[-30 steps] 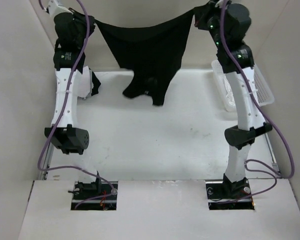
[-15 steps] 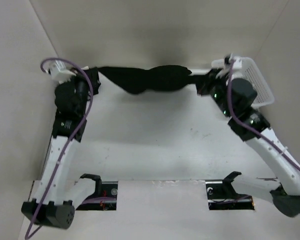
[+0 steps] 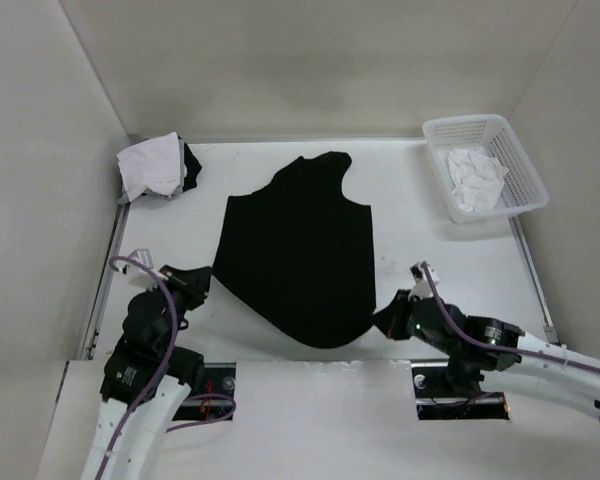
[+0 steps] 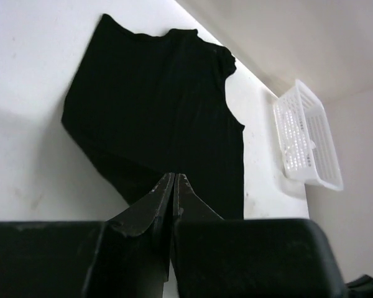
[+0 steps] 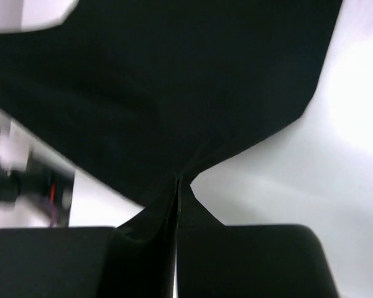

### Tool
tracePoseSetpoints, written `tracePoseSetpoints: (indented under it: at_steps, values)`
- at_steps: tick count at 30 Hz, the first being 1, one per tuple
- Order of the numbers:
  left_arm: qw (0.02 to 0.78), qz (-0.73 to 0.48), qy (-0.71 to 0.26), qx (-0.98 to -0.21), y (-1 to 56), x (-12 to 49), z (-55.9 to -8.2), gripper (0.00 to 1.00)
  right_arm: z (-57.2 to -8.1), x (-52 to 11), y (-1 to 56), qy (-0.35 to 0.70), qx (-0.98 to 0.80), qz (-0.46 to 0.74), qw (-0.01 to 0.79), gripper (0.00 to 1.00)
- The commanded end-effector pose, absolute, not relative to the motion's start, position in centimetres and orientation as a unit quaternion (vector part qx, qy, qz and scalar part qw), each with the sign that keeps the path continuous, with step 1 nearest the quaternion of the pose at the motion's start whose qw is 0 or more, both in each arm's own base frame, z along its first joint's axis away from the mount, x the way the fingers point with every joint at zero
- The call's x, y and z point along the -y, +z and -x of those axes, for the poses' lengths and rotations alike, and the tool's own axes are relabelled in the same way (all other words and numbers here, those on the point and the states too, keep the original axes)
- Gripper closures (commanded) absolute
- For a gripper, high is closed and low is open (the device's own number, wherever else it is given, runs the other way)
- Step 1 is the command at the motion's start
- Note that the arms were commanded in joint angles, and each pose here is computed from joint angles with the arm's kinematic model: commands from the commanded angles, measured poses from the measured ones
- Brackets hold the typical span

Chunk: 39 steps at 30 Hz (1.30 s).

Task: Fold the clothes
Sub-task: Flatten the tank top out

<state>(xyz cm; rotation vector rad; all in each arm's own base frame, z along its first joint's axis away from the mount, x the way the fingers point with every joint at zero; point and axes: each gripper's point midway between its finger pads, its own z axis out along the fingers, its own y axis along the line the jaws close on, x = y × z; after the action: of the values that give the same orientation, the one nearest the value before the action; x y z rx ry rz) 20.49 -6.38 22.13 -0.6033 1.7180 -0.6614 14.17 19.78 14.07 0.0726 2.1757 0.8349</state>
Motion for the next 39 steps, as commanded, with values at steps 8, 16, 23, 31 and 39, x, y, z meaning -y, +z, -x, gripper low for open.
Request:
tracePoseSetpoints:
  at_steps: [8,16,23,31,39]
  values:
    - [0.577,0.294,-0.234,-0.725,24.5,2.1,-13.7,0.99,-5.0,-17.8,15.2,0.412,-0.865,-0.100,0.268,1.00]
    - [0.705,0.213,-0.378,-0.562,46.4,6.0,-18.8,1.00,-13.2,-13.3,38.3,0.337,-0.745,-0.059,0.573,1.00]
    - [0.771,0.161,-0.416,-0.456,61.8,5.7,-16.0,1.00,-16.3,-10.3,54.1,0.255,-0.690,-0.073,0.674,1.00]
    - [0.768,0.183,-0.350,-0.505,61.0,6.4,-22.5,1.00,-18.3,-11.4,63.1,0.224,-0.569,-0.058,0.789,1.00]
    - [0.635,0.260,-0.300,-0.663,43.2,8.1,-41.5,1.00,-32.6,-22.4,51.0,0.225,-0.682,0.040,0.695,1.00]
